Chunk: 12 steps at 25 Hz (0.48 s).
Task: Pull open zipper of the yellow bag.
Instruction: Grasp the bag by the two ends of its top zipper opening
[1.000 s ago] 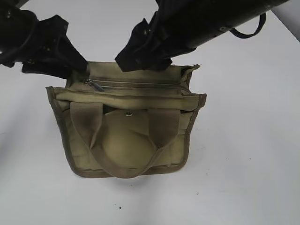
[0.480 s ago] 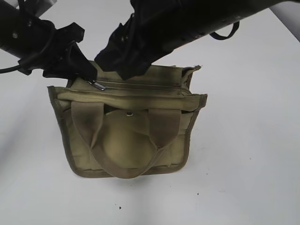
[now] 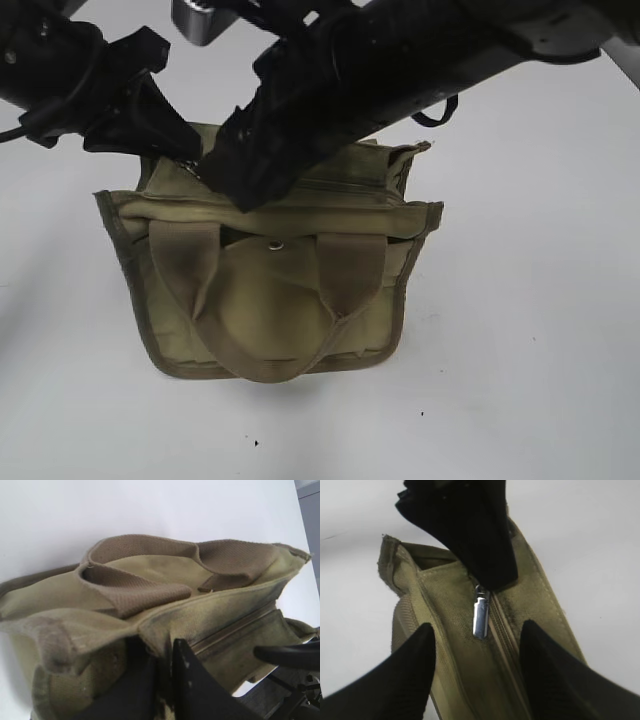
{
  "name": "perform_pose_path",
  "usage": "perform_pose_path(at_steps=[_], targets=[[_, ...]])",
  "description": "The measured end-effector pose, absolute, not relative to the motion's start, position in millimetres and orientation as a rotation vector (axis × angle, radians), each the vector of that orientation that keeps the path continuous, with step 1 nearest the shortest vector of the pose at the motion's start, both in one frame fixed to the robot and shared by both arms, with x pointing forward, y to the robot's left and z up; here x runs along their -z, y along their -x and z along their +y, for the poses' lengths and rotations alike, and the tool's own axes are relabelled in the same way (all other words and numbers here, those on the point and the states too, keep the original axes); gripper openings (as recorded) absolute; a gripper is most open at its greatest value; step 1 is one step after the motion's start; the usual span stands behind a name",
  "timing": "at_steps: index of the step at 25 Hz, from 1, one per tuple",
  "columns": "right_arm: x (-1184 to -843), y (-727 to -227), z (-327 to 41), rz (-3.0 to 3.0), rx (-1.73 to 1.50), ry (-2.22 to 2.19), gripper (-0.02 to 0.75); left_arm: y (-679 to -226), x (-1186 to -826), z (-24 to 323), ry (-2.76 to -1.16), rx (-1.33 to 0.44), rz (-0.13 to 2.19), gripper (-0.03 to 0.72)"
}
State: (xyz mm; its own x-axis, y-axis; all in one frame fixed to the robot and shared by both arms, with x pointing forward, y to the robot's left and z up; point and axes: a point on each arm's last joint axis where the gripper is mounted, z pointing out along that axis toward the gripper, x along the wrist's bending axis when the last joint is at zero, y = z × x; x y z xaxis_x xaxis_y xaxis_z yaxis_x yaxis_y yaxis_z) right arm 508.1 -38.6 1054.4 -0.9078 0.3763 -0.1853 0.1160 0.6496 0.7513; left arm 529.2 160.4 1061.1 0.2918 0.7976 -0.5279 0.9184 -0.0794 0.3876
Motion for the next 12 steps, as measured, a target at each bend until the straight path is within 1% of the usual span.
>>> perform_pose_path(at_steps=[4, 8, 10, 12], targets=[[-1046, -504, -26, 2.54, -1.113, -0.312, 0.428, -529, -1061, 160, -1.901, 0.241, 1.533, 0.053], [-1035, -510, -21, 2.534, -1.092, -0.314, 0.428, -528, -1061, 160, -1.899, 0.252, 1.534, 0.047], [-1031, -511, -20, 2.533, -1.086, -0.317, 0.409, -528, -1062, 160, -1.903, 0.256, 1.532, 0.046], [-1029, -512, -20, 2.534, -1.082, -0.318, 0.372, -528, -1063, 159, -1.903, 0.257, 1.528, 0.044]])
